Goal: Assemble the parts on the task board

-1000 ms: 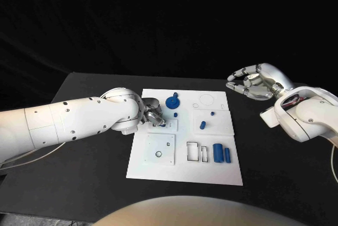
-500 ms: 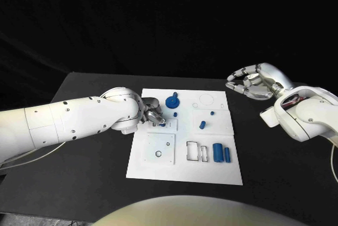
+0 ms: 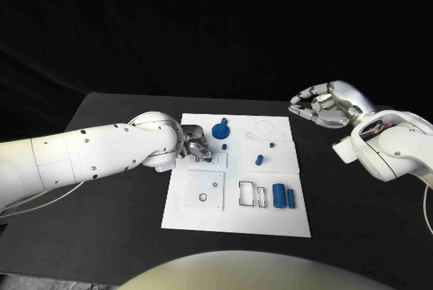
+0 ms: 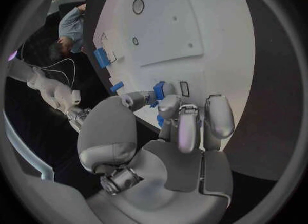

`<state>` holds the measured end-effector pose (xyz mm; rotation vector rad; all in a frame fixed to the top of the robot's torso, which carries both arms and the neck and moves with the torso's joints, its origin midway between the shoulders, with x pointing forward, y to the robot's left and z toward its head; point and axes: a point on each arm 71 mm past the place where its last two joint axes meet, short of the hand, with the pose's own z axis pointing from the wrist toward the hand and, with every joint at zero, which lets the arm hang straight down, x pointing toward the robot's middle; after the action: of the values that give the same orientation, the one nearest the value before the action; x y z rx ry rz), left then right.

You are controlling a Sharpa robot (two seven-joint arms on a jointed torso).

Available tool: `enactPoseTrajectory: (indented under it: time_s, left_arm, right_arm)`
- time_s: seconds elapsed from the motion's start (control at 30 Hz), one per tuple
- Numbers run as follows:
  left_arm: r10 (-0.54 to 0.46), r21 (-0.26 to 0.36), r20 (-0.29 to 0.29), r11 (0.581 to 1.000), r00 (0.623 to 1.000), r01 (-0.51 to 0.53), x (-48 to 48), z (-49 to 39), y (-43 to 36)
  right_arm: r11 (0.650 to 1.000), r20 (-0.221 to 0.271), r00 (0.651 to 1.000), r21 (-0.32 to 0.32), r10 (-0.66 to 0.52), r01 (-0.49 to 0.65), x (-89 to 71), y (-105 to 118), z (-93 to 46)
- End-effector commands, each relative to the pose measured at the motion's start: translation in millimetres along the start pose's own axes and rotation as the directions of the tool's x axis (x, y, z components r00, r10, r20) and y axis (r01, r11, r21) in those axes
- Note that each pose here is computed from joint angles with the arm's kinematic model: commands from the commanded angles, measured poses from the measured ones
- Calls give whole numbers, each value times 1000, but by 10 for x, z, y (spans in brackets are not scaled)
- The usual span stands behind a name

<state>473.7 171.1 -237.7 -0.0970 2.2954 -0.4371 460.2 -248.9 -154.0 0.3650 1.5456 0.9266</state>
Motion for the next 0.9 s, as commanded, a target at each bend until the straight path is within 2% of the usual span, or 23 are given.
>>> enactPoseTrajectory:
  time_s: [0.03, 0.9]
  left_arm:
    - [14, 8, -72, 1000, 997, -13, 140, 23, -26]
    - [12, 5, -70, 1000, 997, -12, 132, 26, -14]
  right_arm:
    - [1000, -14, 1000, -2, -2, 2, 13, 3, -2]
    - [1000, -14, 1000, -1, -3, 3, 9, -3, 0]
